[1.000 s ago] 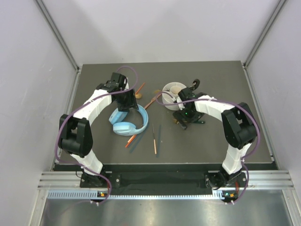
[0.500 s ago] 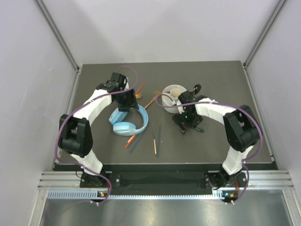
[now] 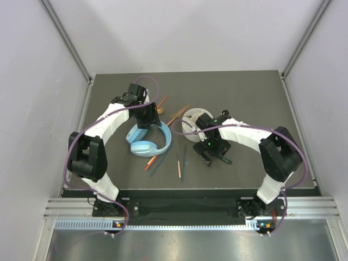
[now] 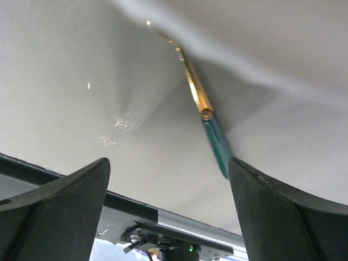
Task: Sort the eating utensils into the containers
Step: Adjust the fork at the center of the board.
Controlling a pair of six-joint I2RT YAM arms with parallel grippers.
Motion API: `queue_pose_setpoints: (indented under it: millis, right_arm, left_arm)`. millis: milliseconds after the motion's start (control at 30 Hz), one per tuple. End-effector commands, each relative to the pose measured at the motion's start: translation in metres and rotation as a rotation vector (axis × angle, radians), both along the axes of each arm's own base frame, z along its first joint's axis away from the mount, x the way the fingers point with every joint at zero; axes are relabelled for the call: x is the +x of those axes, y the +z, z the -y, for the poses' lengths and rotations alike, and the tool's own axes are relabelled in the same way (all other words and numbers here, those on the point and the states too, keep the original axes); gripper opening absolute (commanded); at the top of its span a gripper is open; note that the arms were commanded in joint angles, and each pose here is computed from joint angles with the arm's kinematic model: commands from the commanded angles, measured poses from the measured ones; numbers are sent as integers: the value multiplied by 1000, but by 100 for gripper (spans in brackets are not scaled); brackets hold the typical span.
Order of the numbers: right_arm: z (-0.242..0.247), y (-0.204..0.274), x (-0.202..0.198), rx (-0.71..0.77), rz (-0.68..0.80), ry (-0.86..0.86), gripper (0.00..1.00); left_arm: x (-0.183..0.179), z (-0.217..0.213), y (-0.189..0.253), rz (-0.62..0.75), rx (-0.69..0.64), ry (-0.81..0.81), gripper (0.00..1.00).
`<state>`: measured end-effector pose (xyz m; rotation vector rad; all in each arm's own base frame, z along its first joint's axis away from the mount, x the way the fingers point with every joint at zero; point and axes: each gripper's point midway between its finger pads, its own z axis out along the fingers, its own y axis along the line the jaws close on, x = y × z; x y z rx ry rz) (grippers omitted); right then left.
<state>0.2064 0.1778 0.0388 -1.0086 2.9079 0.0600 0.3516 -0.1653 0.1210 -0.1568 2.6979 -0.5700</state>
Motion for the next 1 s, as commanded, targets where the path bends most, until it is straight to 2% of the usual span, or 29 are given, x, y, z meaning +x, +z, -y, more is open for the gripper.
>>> queue_pose_setpoints:
  millis: [0,300,467,700,767,900,967]
  right_arm:
    - [-12,32,30,14,134,-27,91]
    - [-31,82,79,105,361,-66,94]
    - [-32,114,83,214,464,-99,94]
    - [-20,155,98,331,586,-180,95]
    - [-19,168,102,357,610,-200,94]
    - [-12,177,104,347,626,-226,95]
    - [-8,183,106,341,645,-246,95]
  left_arm:
    - [8,10,12,38,-61,-14,61]
    - [3,35,14,25,-68,-99,61]
    - [-2,44,9,-23,-86,-131,61]
    - [-22,81,17,-47,-141,-241,61]
    - [-34,91,12,-101,-160,-289,61]
    - [-58,115,3,-144,-145,-367,61]
    - [-55,122,1,-135,-159,-357,61]
